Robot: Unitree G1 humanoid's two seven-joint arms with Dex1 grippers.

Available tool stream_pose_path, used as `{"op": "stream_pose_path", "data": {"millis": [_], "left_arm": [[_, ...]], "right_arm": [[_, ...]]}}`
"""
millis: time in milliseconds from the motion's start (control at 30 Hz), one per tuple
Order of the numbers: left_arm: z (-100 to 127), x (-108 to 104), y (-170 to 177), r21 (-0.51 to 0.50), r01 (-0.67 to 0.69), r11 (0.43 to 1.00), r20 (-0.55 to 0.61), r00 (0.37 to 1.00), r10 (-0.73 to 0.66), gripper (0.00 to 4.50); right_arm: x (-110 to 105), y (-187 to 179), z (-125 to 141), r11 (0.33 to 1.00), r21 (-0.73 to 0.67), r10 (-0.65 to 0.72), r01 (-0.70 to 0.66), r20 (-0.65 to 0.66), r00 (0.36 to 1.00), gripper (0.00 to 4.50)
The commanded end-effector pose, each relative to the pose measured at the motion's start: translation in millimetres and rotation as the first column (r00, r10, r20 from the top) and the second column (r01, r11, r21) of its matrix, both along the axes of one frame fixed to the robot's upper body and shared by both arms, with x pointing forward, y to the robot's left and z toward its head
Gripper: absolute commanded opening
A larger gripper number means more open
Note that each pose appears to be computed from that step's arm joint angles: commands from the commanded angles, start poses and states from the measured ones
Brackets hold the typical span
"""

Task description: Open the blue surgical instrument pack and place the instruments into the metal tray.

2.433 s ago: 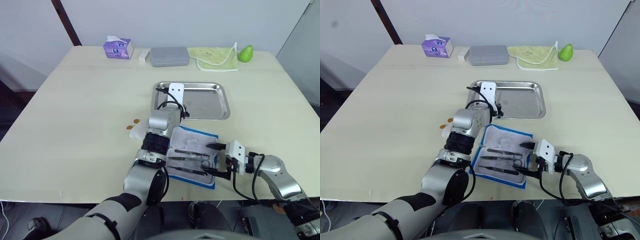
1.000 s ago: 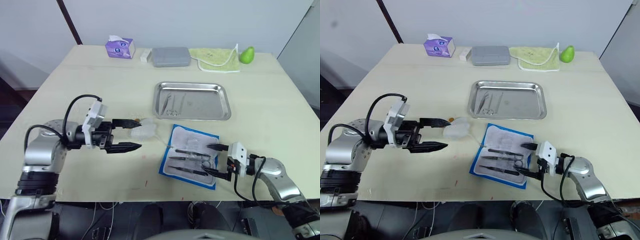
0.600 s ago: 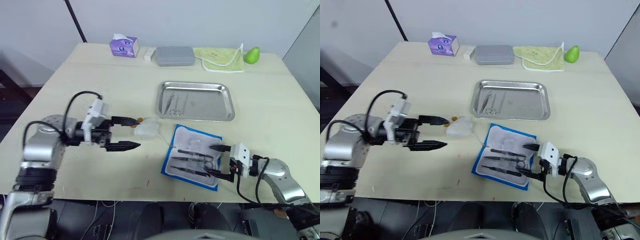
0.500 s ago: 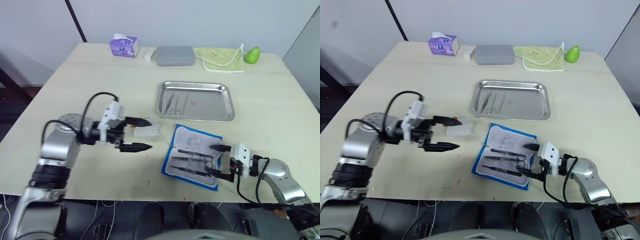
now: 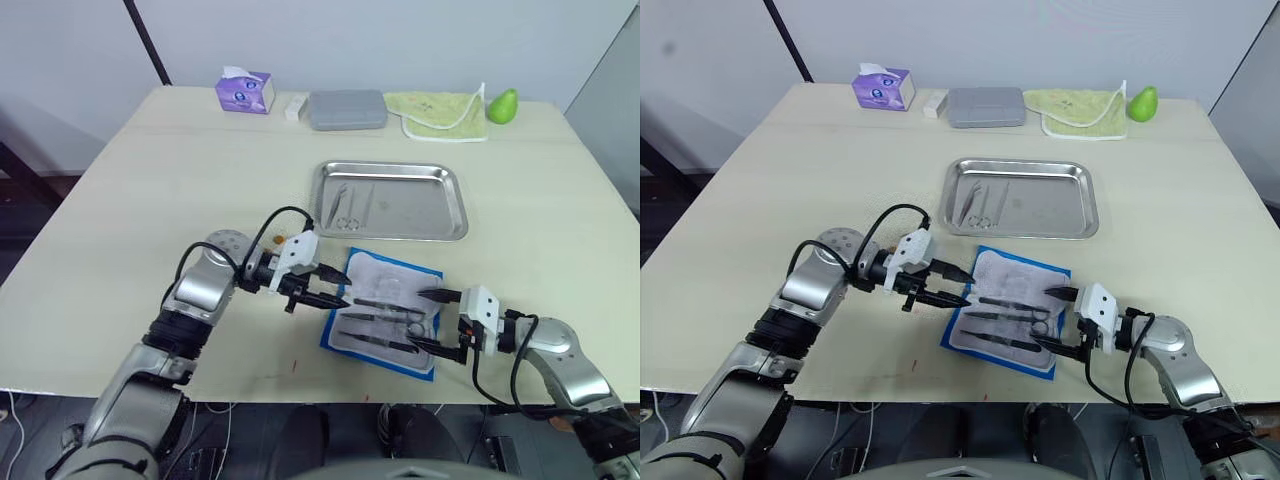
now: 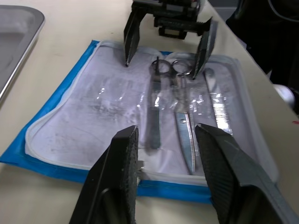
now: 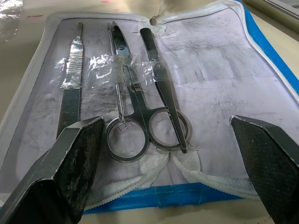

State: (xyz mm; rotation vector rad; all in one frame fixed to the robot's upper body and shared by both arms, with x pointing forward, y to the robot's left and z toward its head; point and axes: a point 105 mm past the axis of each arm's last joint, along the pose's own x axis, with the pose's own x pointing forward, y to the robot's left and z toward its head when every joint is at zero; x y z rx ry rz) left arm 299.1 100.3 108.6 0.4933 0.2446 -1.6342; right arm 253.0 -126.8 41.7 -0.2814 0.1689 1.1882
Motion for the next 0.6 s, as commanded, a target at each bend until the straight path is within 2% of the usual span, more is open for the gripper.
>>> {"op": "stream_pose_path", "data": {"millis": [33, 333, 600], "left_arm": [[-1.5, 1.3, -10.4, 0.019, 0.046, 0.999, 0.037, 0.998, -0.047, 1.93], [-16.4, 13.4, -22.2, 0.078, 0.047, 0.996, 0.06, 0.997, -0.052, 1.93], [-27.1, 15.0, -31.3, 0.127, 0.062, 0.99, 0.06, 0.996, -0.071, 1.93]], "right_arm": [[-22.9, -15.1, -54.1, 0.99, -0.139, -0.056, 0.027, -0.208, 0.976, 4.5], [-22.3, -14.1, -57.2, 0.99, -0.137, -0.066, 0.038, -0.206, 0.976, 4.5], [-23.8, -12.8, -60.4, 0.99, -0.138, -0.068, 0.039, -0.209, 0.975, 4.5]]}}
